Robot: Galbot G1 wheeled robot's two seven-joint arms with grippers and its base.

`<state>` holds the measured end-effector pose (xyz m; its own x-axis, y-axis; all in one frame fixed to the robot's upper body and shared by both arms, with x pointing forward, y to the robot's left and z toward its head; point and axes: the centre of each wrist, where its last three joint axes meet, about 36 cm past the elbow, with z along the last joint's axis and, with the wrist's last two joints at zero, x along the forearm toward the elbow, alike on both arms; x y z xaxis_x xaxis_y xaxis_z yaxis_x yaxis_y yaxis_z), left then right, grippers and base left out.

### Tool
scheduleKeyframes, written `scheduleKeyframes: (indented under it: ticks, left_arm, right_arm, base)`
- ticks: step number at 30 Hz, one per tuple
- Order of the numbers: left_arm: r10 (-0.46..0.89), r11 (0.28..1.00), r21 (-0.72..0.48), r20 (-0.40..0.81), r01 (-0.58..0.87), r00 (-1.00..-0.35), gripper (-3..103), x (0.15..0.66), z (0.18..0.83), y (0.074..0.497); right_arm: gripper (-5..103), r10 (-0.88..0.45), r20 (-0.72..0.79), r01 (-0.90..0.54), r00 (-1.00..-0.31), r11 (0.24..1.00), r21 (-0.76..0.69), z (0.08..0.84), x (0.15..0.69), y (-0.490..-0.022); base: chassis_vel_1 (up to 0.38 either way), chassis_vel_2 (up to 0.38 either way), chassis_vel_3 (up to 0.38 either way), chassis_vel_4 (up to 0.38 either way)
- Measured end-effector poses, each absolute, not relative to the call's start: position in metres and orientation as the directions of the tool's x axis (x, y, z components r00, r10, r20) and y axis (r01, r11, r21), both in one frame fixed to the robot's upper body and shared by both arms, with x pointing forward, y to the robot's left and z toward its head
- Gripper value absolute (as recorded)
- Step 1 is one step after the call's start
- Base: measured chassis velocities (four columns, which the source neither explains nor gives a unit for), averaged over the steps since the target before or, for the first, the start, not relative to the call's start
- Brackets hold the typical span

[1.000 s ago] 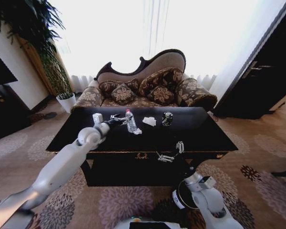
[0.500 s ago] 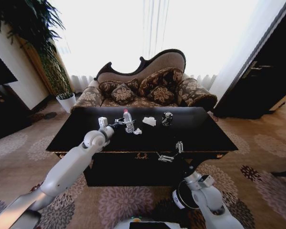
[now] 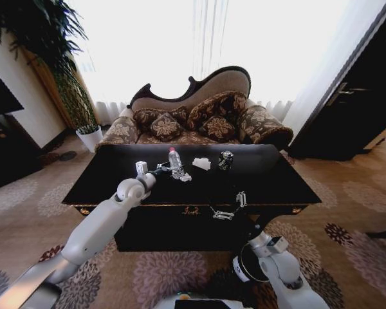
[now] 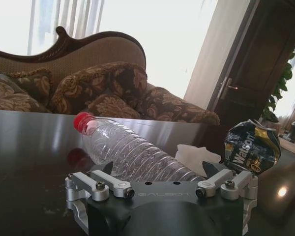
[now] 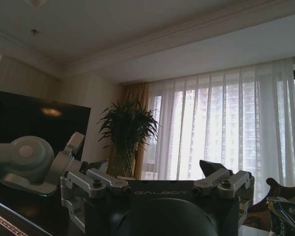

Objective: Move to the front of the table and place the trash on the table into the trash bin.

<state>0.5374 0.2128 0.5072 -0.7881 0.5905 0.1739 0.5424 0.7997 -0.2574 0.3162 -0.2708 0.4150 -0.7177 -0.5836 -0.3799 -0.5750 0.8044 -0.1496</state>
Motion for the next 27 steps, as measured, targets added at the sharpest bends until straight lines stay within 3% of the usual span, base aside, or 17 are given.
scheduleKeyframes:
  ticks: [11,14,20,27]
  left_arm:
    - [0.598,0.795,-0.265,0.191,0.546,-0.778,101,0.545,0.498,0.206]
    - [0.598,0.795,-0.266,0.189,0.546,-0.779,94,0.546,0.498,0.206]
    - [0.598,0.794,-0.268,0.183,0.546,-0.78,66,0.54,0.497,0.211]
    - [0.588,0.8,-0.267,0.172,0.537,-0.791,49,0.53,0.498,0.222]
  right_arm:
    - [100,-0.586,-0.377,-0.577,-0.717,0.803,-0.151,0.413,0.317,-0.272]
    - [100,-0.587,-0.377,-0.577,-0.717,0.803,-0.151,0.413,0.317,-0.272]
    - [100,-0.588,-0.376,-0.578,-0.716,0.802,-0.153,0.413,0.317,-0.272]
    - [100,-0.59,-0.38,-0.58,-0.712,0.8,-0.154,0.415,0.316,-0.271]
  base:
    - [0.0,0.0,0.0,0.0]
    - [0.0,0.0,0.0,0.0]
    - [0.0,0.0,0.0,0.0]
    - [0.0,0.0,0.0,0.0]
